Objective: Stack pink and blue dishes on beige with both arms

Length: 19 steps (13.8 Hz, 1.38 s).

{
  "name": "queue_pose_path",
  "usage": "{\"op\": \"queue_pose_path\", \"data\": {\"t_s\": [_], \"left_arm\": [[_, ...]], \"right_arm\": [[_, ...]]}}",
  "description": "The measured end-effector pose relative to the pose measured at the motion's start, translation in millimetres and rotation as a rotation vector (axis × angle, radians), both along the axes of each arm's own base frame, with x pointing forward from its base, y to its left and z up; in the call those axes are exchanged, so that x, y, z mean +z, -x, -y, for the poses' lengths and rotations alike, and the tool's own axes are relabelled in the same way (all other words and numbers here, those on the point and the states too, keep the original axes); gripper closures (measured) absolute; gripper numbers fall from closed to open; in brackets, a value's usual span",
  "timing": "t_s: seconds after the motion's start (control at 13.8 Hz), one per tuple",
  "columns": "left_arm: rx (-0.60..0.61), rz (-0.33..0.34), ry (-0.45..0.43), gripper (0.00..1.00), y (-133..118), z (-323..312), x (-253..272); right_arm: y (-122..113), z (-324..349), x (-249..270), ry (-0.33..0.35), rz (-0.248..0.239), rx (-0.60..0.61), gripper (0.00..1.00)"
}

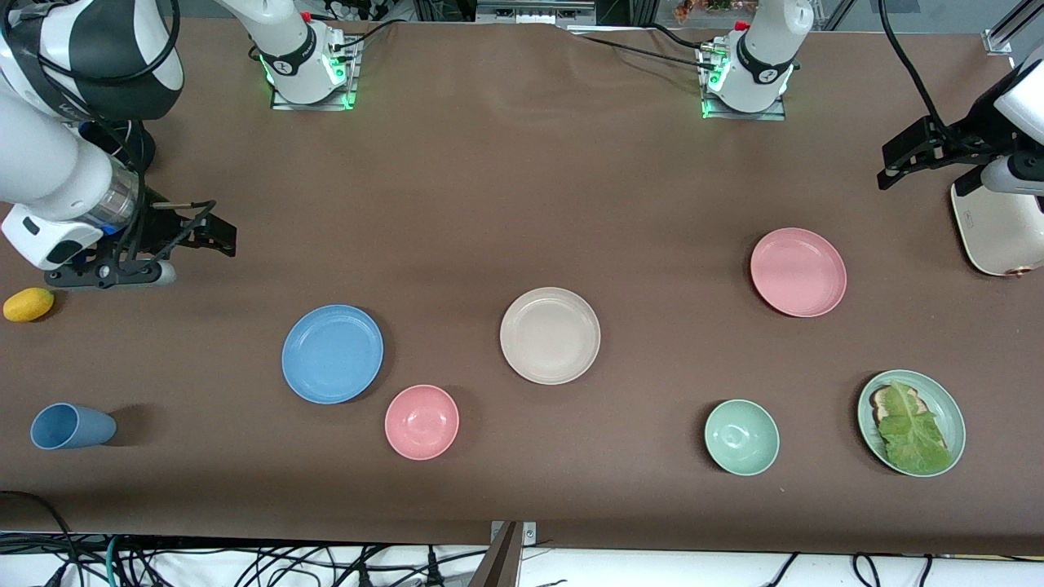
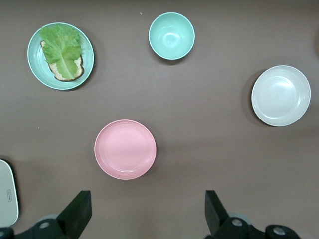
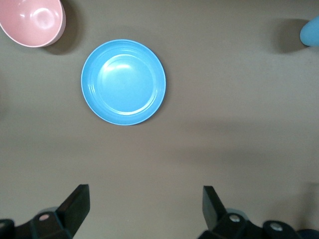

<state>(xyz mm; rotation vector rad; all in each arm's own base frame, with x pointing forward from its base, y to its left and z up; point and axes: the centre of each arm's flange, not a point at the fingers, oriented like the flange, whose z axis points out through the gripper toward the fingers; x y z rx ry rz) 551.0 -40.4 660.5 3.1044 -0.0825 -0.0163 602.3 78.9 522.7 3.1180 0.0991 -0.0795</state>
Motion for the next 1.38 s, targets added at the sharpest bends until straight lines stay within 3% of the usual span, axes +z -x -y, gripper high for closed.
{"op": "queue_pose_path", "data": {"t_s": [1.38], "left_arm": [[0.002,-0.035,-0.004,0.0,-5.1,-1.0,-14.8]], "right_arm": [[0.1,-14.6,-0.6,0.022,0.004,0.034,0.0]]}}
